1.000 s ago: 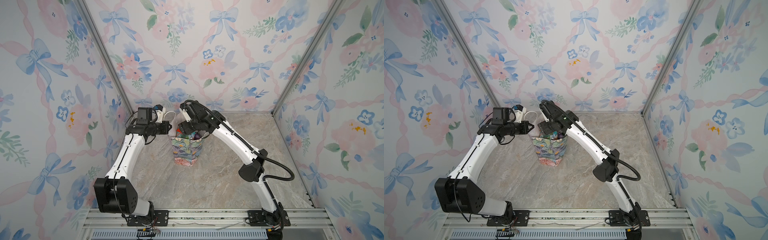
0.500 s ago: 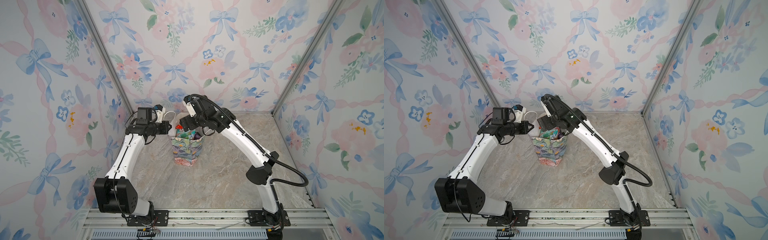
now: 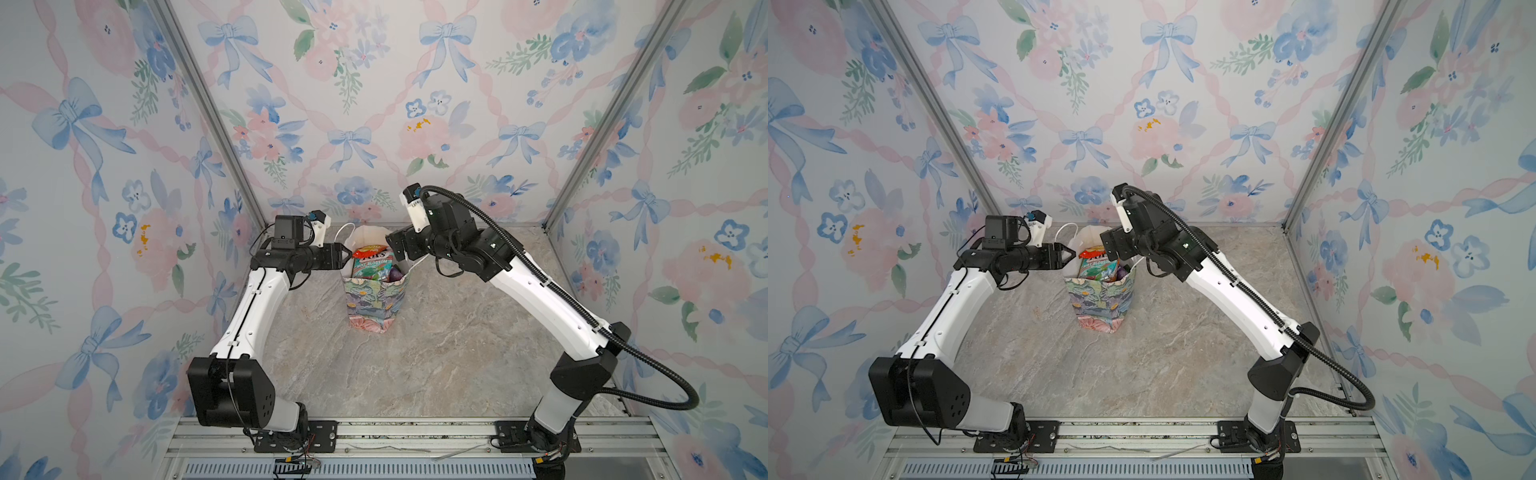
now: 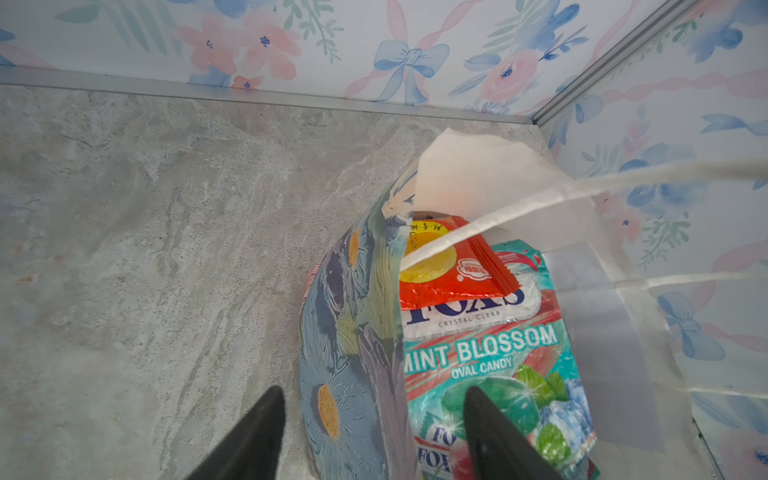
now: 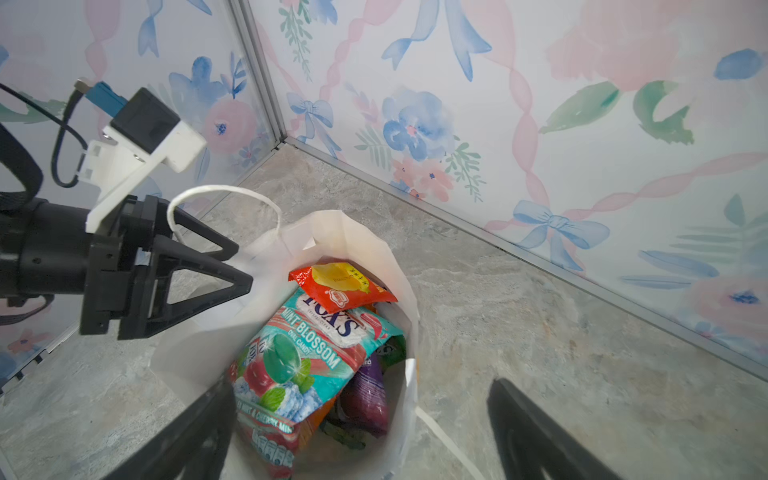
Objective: Place the snacks into the paper bag
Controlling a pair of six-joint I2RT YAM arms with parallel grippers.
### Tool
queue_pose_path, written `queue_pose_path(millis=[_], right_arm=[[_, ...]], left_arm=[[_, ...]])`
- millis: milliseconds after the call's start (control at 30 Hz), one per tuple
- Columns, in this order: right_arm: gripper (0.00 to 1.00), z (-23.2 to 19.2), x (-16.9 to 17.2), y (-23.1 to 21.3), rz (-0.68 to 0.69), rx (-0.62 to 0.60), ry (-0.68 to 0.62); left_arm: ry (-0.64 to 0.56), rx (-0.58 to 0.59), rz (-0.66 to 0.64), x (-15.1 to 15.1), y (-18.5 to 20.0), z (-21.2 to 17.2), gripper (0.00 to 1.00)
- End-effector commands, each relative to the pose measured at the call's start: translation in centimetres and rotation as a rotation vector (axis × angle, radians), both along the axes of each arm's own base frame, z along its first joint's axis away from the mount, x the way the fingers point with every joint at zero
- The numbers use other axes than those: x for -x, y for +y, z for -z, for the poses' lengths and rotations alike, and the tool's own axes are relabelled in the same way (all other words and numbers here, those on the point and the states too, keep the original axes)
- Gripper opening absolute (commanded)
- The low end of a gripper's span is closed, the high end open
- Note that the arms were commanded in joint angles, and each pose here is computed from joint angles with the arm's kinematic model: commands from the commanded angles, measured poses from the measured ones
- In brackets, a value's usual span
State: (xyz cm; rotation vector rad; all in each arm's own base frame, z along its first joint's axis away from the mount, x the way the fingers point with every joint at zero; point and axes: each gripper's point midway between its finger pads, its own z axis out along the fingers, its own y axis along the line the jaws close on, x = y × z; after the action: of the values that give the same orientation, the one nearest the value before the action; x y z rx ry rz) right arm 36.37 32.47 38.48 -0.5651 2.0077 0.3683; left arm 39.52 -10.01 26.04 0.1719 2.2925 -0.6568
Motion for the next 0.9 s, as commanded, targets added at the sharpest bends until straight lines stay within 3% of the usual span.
queue_pose_path(millis=[0, 67, 300, 467, 600, 867], right_arm=[[0.96, -2.8, -0.2, -3.0, 0.075, -0.11, -0.07], [0.97, -2.9, -0.1, -4.6, 0.104, -0.145, -0.074], [0.97, -3.4, 0.4, -9.6, 0.185, -0.232, -0.094], [0.97, -3.4, 0.7, -11.9, 0.221, -0.248, -0.114], [0.97, -3.1, 0.9, -13.8, 0.254, -0.255, -0.125], [0.96, 1.4, 1.5, -19.5, 0.404, -0.222, -0.13]], left_arm=[[-0.023, 0.006, 0.034, 1.1, -0.3, -0.8, 0.91], [-0.025, 0.005, 0.045, 1.2, -0.5, -0.8, 0.98], [-0.044, -0.013, 0.083, 1.9, -1.4, -0.9, 0.98], [-0.124, -0.055, 0.065, 2.8, -1.0, -2.5, 0.98], [-0.287, -0.067, -0.009, 3.8, 0.1, -5.4, 0.98], [-0.769, -0.023, -0.205, 8.6, 3.1, -10.5, 0.98]])
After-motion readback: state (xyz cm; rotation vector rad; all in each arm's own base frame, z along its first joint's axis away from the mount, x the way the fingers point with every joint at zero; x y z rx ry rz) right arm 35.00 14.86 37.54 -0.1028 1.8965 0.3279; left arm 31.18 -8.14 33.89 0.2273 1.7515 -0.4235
